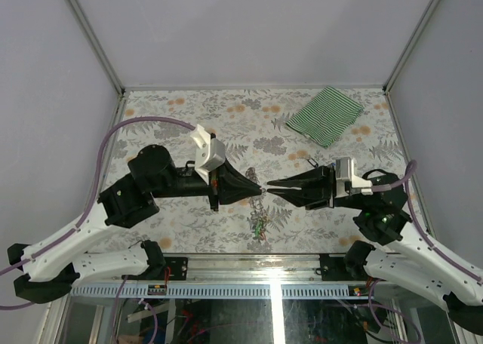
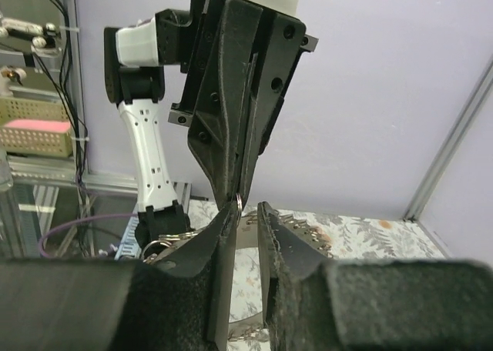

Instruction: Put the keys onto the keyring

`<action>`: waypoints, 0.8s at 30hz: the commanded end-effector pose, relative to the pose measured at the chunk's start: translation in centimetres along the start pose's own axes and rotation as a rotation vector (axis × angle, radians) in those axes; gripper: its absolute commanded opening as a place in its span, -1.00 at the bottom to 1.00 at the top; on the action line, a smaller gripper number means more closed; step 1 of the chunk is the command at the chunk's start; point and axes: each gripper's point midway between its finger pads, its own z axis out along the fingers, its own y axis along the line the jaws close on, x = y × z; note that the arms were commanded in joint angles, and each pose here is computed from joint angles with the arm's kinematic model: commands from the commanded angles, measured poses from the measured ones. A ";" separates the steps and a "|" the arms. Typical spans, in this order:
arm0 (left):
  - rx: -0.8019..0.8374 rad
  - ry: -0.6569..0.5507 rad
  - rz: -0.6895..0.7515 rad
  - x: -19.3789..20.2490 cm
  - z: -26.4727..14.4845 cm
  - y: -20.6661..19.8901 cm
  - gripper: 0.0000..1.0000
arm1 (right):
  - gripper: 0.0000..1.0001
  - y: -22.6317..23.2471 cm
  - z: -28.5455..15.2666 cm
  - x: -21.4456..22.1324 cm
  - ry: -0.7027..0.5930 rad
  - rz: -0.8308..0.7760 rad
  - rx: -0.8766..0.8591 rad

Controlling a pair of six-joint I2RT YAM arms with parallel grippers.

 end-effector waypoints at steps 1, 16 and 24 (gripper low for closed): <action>0.034 0.019 0.050 -0.9 -0.3 -0.8 -1.00 | -0.57 0.7 -0.4 -0.7 0.072 -0.069 -0.045; 0.054 0.072 0.070 -0.7 0.2 -0.8 -1.00 | -0.38 1.5 -0.3 1.4 0.174 -0.011 -0.114; 0.069 0.091 0.070 -0.4 0.2 -0.9 -1.00 | -0.50 1.5 -0.2 1.2 0.165 -0.017 -0.117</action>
